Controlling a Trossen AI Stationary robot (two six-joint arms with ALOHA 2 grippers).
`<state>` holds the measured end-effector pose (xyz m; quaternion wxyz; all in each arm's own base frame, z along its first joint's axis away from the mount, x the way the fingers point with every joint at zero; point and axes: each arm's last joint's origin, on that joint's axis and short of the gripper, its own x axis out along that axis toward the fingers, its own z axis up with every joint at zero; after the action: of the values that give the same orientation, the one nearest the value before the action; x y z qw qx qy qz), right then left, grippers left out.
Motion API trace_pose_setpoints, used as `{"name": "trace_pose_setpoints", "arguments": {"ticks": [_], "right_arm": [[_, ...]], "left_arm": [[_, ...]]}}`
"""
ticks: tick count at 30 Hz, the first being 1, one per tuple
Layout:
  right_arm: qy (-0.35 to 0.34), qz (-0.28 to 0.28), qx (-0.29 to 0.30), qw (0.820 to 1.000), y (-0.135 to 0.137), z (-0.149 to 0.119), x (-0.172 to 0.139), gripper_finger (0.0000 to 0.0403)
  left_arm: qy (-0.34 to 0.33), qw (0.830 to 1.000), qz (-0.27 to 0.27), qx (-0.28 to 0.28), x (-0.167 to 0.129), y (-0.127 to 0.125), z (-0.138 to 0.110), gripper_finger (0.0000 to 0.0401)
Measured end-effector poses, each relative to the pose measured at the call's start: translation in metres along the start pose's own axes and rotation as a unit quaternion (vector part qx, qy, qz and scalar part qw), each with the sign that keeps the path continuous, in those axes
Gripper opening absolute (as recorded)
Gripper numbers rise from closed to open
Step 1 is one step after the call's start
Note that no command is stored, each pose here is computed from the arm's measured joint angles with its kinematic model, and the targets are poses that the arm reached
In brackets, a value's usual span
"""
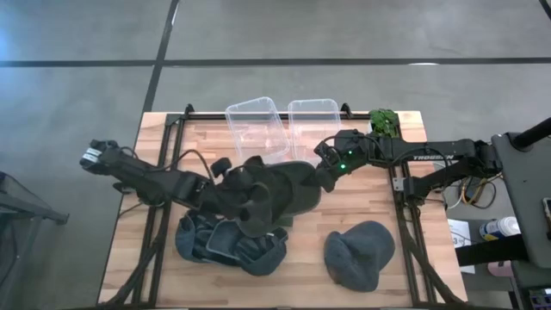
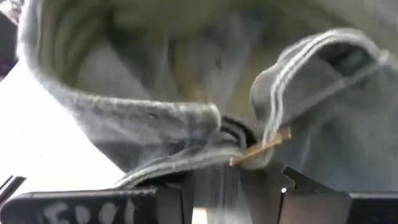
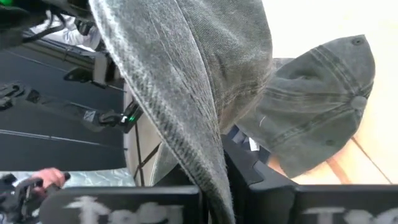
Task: Pick & Place hat
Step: Put the left gray cap into the right bin
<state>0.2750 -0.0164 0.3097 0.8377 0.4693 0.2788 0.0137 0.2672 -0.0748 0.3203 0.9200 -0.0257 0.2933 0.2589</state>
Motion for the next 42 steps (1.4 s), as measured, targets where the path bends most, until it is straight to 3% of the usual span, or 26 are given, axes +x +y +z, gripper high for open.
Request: {"name": "trace_pose_setpoints", "arguments": {"ticks": [5,11,27,36,42], "right_arm": [[-0.002,0.002,0.008,1.000,-0.001,0.001,0.003,0.0013],[-0.005,0.005,0.003,1.000,-0.002,0.003,0.008,0.0013],[0.000,0.008,-0.045,0.999,-0.004,0.005,0.009,0.0013],[-0.001,0.011,-0.061,0.998,-0.009,0.010,0.006,0.0013],[0.006,0.007,-0.059,0.998,-0.011,0.010,0.009,0.0013]], "left_arm": [[-0.045,0.998,-0.040,0.013,0.021,-0.010,0.016,0.0110],[-0.027,0.996,-0.079,0.032,0.047,-0.018,0.016,0.0110],[-0.051,0.992,-0.111,-0.030,0.021,-0.024,0.045,0.0110],[0.093,0.994,-0.058,-0.002,0.015,-0.018,0.013,0.0110],[0.097,0.994,-0.046,-0.021,0.012,-0.017,0.013,0.0110]]}}
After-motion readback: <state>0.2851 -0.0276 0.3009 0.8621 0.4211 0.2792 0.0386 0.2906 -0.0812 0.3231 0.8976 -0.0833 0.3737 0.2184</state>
